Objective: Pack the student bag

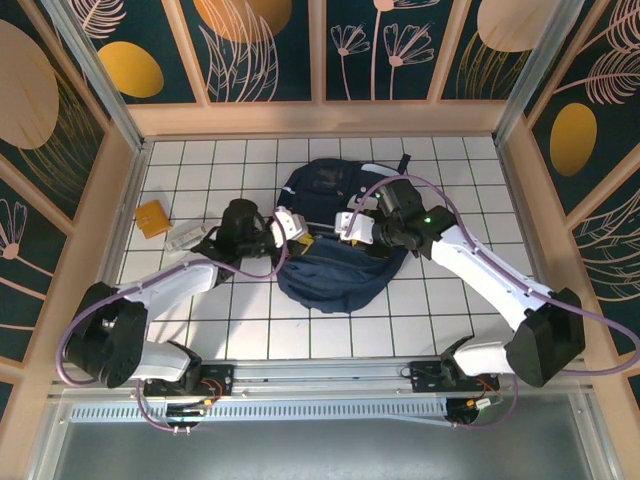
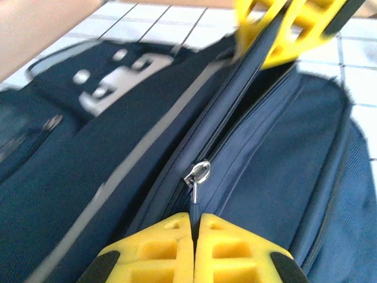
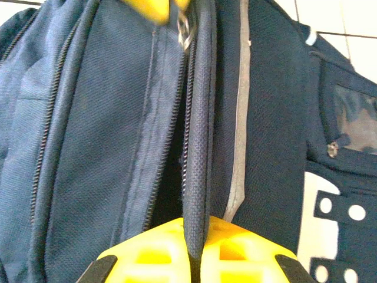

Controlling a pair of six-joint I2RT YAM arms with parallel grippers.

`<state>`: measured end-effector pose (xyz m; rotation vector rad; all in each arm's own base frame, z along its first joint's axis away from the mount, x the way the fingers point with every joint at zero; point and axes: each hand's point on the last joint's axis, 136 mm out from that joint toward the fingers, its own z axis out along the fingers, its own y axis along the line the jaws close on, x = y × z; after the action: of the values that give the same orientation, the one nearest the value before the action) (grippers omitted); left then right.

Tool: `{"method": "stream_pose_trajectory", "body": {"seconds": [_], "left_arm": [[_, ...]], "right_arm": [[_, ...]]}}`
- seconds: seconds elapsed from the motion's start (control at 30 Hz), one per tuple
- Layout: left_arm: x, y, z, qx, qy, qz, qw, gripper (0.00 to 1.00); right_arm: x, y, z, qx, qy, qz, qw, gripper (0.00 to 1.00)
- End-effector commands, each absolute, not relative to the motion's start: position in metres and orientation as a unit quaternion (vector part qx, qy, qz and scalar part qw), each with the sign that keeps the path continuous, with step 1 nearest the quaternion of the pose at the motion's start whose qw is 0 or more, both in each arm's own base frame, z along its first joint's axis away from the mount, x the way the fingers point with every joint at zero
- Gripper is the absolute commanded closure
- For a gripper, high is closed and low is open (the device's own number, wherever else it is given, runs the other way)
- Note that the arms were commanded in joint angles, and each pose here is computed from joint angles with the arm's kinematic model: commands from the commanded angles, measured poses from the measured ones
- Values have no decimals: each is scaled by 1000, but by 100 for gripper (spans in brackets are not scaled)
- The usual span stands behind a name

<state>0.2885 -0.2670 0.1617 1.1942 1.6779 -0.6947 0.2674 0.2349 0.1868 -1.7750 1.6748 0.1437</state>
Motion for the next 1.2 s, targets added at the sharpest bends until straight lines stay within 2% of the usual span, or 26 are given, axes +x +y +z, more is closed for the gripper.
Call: {"method": "stream_pose_trajectory", "body": {"seconds": [0.0, 0.2, 0.27, 0.4, 0.47, 0.53, 0.63, 0.77, 0.87, 0.9, 0.97, 1.03, 1.17], "left_arm": [[310, -219, 145, 447, 730, -190, 481, 100], [330, -168, 136, 362, 774, -154, 496, 100], [332, -168, 134, 348, 783, -164, 488, 100], [311, -191, 144, 371, 756, -241, 482, 100], [302, -197, 153, 375, 745, -250, 492, 100], [289, -208, 164, 381, 733, -272, 494, 100], [272, -223, 175, 380, 725, -299, 490, 100], [261, -234, 190, 360, 716, -342, 491, 100], [255, -238, 193, 347, 717, -354, 490, 100], [253, -240, 193, 343, 717, -360, 489, 100], [249, -242, 195, 343, 714, -369, 487, 100], [251, -238, 195, 342, 718, -353, 493, 100], [278, -207, 178, 332, 757, -236, 512, 100]], "right_arm": [[261, 219, 199, -693, 621, 22, 366, 100], [257, 216, 206, -705, 597, 4, 384, 100], [262, 215, 208, -704, 591, -11, 394, 100], [270, 220, 203, -695, 604, -11, 390, 99], [271, 225, 198, -691, 606, -6, 394, 83], [266, 239, 192, -691, 603, 10, 398, 74], [261, 261, 178, -693, 610, 23, 384, 70], [284, 276, 172, -655, 636, -53, 405, 68], [299, 284, 187, -613, 650, -88, 441, 69], [300, 289, 193, -609, 646, -91, 451, 72], [295, 294, 197, -622, 629, -97, 457, 90], [288, 293, 195, -649, 597, -104, 461, 100], [257, 295, 195, -735, 494, -67, 461, 100]]}}
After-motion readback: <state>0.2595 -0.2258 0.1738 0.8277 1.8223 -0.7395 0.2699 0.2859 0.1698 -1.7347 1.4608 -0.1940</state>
